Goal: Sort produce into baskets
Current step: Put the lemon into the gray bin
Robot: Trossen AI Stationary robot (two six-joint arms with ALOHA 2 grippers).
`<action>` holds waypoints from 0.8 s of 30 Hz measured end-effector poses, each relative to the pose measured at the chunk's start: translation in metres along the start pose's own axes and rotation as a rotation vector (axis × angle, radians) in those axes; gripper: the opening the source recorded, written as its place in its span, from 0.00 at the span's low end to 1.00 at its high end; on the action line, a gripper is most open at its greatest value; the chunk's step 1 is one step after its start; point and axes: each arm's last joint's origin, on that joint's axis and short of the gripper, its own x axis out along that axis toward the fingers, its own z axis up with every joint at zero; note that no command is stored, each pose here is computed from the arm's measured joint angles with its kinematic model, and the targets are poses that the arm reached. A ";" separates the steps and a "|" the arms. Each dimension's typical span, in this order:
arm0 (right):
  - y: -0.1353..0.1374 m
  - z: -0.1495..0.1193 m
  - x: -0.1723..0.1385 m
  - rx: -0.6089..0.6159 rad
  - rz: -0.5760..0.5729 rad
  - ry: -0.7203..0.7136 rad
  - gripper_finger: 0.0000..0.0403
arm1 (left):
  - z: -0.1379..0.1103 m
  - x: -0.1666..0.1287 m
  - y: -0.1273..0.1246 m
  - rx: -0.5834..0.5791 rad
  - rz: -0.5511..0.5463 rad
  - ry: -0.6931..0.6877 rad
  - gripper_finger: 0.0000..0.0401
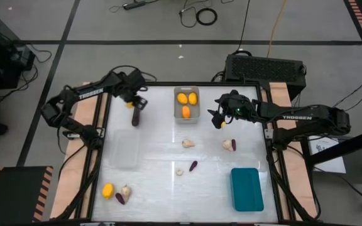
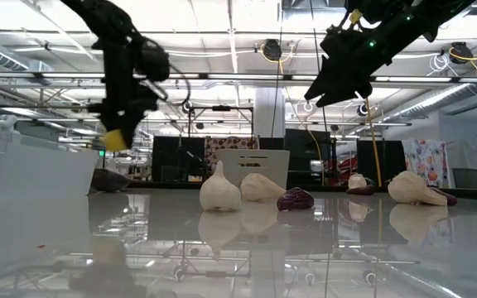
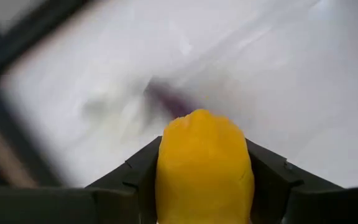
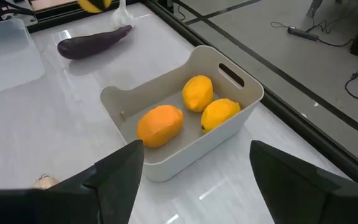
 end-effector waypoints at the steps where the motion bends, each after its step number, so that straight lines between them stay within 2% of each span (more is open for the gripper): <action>1: 0.000 0.000 0.000 0.001 0.000 -0.001 0.71 | 0.005 -0.002 -0.004 0.016 -0.036 -0.043 0.44; 9: 0.001 0.003 0.000 0.015 0.006 -0.026 0.71 | 0.045 -0.021 -0.057 0.223 -0.444 -0.529 0.44; 14: 0.001 0.003 0.000 0.035 0.007 -0.028 0.71 | 0.055 -0.026 -0.097 0.393 -0.645 -0.741 0.44; 18: 0.001 0.003 0.000 0.038 0.006 -0.027 0.71 | 0.055 -0.018 -0.123 0.439 -0.670 -0.802 0.44; 24: 0.000 0.002 0.000 0.034 0.004 -0.017 0.71 | 0.054 -0.003 -0.140 0.530 -0.528 -0.869 0.44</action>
